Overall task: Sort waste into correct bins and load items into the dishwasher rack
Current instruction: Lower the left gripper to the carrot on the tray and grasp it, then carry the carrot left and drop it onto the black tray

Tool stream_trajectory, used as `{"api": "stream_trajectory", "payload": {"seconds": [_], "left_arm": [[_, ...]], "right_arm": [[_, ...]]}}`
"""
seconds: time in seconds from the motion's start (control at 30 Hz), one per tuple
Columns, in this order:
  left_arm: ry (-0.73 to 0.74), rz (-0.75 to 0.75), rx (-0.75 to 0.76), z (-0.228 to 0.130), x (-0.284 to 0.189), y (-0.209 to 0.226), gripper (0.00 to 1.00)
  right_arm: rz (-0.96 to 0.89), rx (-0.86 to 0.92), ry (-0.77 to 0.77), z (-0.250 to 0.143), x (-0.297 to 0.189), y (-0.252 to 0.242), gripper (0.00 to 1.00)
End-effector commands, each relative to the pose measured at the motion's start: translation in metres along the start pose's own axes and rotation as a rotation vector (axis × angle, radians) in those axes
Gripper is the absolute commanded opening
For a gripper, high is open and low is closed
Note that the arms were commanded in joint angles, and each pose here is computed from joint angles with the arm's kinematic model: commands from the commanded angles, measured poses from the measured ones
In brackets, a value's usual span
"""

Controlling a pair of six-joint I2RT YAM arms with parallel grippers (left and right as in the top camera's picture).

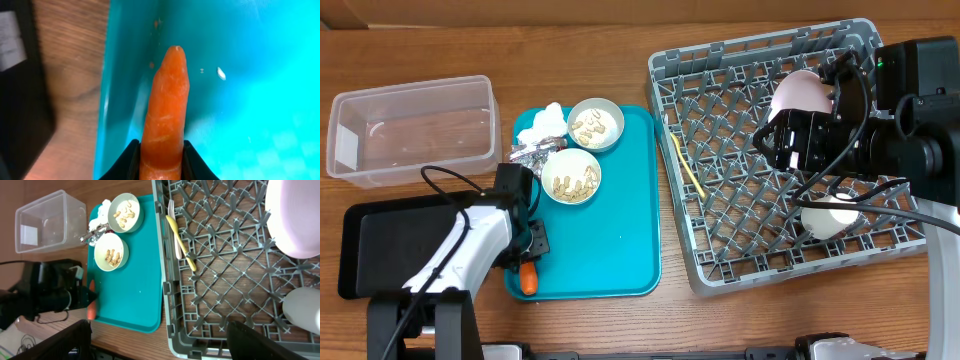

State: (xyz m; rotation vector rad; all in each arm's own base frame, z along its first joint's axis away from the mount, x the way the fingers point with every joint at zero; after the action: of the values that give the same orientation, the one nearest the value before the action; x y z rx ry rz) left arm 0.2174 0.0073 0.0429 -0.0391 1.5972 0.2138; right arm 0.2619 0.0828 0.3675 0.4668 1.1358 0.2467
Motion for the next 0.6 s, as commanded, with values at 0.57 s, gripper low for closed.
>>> {"api": "stream_trajectory", "payload": {"seconds": [0.57], "left_arm": [[-0.173,0.149,-0.634,0.021,-0.097,0.095,0.04]], "right_arm": [[-0.002,0.006,0.014,-0.002,0.001,0.0,0.9]]}}
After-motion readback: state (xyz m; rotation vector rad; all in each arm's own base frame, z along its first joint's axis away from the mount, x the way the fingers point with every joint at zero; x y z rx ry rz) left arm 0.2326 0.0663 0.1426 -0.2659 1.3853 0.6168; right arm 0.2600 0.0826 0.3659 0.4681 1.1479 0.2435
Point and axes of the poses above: each gripper's point midway between its finger pads, its own x axis out along the fingers, its own y axis along the line the jaws close on, z = x × y, the point moved 3 cm from there along -x, back along the fingers, and after that the axes turned 8 degrees about x, right-handed, at the moved point
